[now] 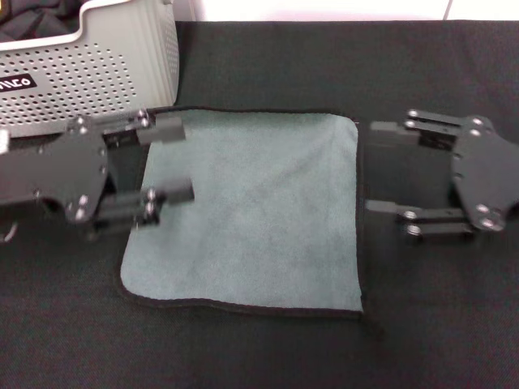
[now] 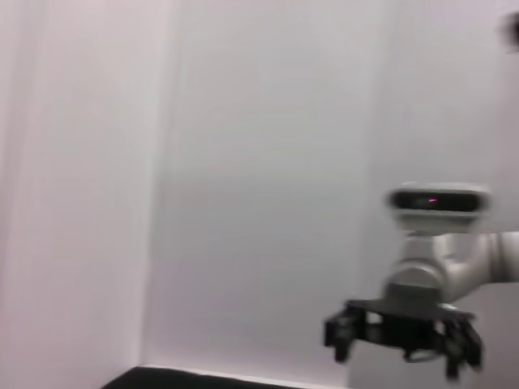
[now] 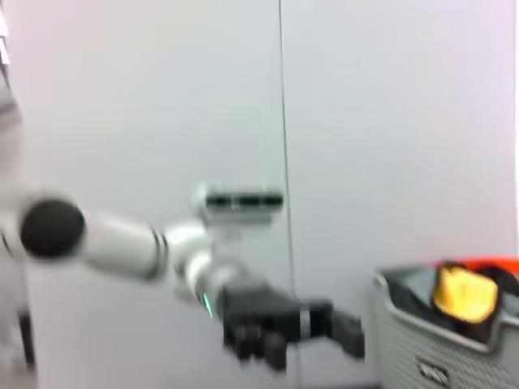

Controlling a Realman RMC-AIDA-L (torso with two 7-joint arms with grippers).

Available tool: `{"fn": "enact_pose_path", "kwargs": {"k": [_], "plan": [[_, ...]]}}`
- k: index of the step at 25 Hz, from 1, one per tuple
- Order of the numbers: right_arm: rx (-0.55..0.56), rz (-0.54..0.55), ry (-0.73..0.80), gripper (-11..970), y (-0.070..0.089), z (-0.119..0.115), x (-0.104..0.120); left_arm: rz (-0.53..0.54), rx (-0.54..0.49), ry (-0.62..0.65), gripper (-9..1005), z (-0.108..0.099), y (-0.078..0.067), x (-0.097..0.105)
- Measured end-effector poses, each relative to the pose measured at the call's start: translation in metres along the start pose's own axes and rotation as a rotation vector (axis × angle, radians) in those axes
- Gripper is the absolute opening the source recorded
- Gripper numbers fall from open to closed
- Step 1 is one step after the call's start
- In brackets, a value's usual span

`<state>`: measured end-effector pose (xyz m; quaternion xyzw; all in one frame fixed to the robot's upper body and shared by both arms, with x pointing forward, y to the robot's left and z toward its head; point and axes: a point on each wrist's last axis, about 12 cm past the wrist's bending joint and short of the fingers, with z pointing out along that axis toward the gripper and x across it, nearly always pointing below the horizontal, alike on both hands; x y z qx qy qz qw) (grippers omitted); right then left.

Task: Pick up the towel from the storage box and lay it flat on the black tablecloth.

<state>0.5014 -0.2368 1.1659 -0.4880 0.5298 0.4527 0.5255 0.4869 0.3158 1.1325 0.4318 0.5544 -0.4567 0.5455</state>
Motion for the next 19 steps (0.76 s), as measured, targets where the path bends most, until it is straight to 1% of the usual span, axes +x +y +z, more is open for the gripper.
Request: {"fn": "enact_pose_path", "kwargs": {"k": [3, 6, 9, 13, 19], "plan": [[-0.023, 0.062, -0.081, 813, 0.003, -0.005, 0.010, 0.017, 0.057, 0.016, 678, 0.002, -0.003, -0.001], [-0.052, 0.097, -0.093, 813, 0.000, 0.002, 0.017, 0.025, 0.090, 0.010, 678, 0.002, -0.003, -0.005], [-0.092, 0.116, -0.090, 813, -0.003, 0.013, 0.023, 0.032, 0.096, 0.003, 678, 0.000, -0.002, -0.009], [-0.119, 0.123, -0.087, 813, -0.006, 0.021, 0.028, 0.026, 0.095, 0.003, 678, -0.001, -0.001, -0.010], [-0.129, 0.116, -0.077, 813, -0.007, 0.023, 0.030, 0.015, 0.083, 0.000, 678, -0.004, -0.002, -0.009]]}}
